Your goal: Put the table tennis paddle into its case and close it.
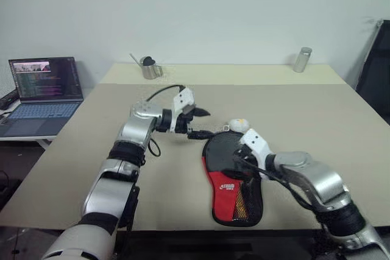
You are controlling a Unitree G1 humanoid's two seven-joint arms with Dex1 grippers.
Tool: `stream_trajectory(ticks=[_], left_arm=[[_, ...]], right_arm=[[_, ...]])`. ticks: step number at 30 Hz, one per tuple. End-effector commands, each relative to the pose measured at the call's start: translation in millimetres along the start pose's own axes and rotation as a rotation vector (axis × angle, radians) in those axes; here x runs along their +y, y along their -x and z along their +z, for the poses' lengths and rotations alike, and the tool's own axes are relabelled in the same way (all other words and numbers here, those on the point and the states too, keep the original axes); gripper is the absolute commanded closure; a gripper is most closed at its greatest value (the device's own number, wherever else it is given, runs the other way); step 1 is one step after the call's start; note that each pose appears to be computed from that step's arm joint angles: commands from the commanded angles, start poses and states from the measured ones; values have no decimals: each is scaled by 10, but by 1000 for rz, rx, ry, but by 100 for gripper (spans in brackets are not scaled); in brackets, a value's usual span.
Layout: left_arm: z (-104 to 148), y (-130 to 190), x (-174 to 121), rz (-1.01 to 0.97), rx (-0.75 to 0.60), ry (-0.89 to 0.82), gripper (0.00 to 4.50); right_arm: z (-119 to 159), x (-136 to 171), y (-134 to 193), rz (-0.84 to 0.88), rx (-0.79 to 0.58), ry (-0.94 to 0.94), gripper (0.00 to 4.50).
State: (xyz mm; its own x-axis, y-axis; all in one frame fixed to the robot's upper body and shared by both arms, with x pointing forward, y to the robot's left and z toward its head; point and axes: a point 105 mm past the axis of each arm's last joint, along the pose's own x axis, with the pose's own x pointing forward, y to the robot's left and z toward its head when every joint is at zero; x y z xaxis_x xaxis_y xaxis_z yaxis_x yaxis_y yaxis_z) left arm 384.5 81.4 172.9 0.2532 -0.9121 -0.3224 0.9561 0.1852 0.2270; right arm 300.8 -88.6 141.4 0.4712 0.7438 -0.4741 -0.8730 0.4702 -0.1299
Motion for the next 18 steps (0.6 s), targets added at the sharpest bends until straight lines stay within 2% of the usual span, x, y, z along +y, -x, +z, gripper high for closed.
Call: stream_trajectory(ticks=[1, 6, 7, 11, 15, 18], left_arm=[[68, -101, -112, -11, -56, 1, 1], [-44, -314, -274, 0, -77, 61, 1], [-58, -368, -314, -1, -89, 86, 1], [-141, -543, -403, 17, -84, 165, 1], [-315, -680, -484, 52, -11, 186, 1], [-421, -759, -492, 116, 32, 226, 1]], right_arm=[[249, -62, 373, 15, -33, 162, 0], [429, -456, 635, -59, 2, 301, 0], [478, -625, 636, -95, 16, 337, 0], [547, -1170, 513, -196, 119, 476, 0], [548, -1446, 259, -218, 211, 593, 0], [475, -1536, 69, -214, 291, 698, 0]])
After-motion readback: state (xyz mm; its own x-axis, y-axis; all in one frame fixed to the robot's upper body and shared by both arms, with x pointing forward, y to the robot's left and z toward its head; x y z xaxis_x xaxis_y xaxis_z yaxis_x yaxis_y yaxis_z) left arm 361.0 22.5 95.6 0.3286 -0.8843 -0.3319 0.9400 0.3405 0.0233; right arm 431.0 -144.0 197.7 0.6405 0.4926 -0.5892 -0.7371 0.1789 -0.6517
